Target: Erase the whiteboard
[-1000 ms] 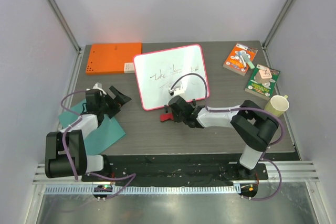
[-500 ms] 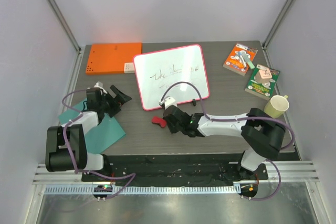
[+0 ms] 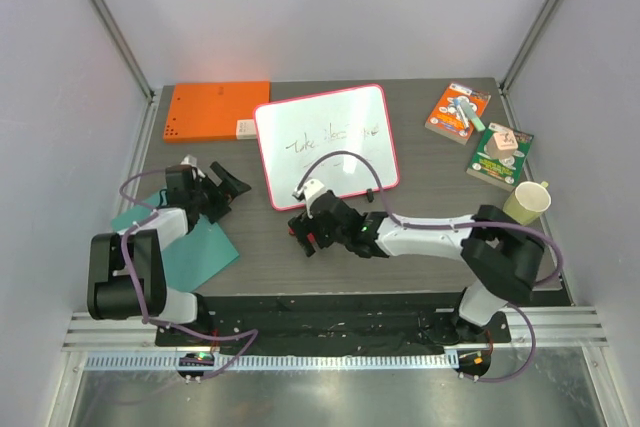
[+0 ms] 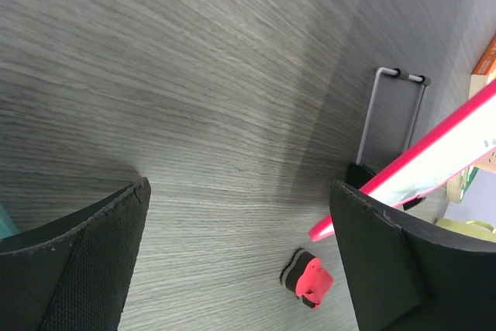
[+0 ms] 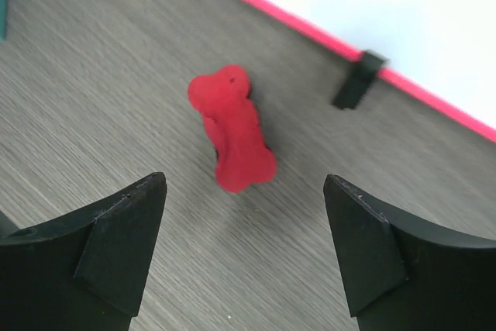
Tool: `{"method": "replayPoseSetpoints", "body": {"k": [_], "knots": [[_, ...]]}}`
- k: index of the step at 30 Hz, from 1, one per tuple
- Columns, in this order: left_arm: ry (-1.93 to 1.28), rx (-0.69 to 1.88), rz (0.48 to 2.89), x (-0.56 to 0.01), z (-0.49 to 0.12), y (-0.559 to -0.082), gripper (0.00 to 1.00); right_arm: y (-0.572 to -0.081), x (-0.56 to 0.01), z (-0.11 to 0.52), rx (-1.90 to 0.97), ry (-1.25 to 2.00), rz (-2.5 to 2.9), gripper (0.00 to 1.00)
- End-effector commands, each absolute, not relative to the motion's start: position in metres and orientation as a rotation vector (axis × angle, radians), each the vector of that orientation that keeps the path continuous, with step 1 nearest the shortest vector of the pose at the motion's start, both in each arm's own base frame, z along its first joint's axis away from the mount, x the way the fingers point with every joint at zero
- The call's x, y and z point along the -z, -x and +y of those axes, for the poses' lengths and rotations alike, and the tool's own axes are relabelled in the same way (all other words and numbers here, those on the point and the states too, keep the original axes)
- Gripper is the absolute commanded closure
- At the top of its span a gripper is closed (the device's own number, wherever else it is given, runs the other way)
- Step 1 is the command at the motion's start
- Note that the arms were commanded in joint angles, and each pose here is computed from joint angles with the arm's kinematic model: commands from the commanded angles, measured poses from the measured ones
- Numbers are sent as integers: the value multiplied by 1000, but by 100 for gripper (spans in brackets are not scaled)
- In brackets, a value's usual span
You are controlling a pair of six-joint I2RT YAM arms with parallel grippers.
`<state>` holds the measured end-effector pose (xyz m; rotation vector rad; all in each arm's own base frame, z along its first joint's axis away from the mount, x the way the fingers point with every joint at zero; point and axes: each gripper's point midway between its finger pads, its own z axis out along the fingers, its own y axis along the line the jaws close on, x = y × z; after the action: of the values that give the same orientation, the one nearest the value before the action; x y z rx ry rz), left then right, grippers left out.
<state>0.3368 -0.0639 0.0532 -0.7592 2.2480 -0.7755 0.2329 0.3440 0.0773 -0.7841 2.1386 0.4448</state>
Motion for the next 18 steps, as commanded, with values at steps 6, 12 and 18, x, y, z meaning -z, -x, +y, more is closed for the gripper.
{"method": "replayPoseSetpoints", "body": {"k": [6,12,18], "knots": [[749,814,2238,-64,-68,-343,4,-241,-66,387,-532,855,2115,22],[758,815,2251,-60,-69,-343,3,-251,-56,393,-487,861,2115,25],[756,820,2271,-54,-72,-342,4,-252,-47,396,-479,878,2133,47]]}}
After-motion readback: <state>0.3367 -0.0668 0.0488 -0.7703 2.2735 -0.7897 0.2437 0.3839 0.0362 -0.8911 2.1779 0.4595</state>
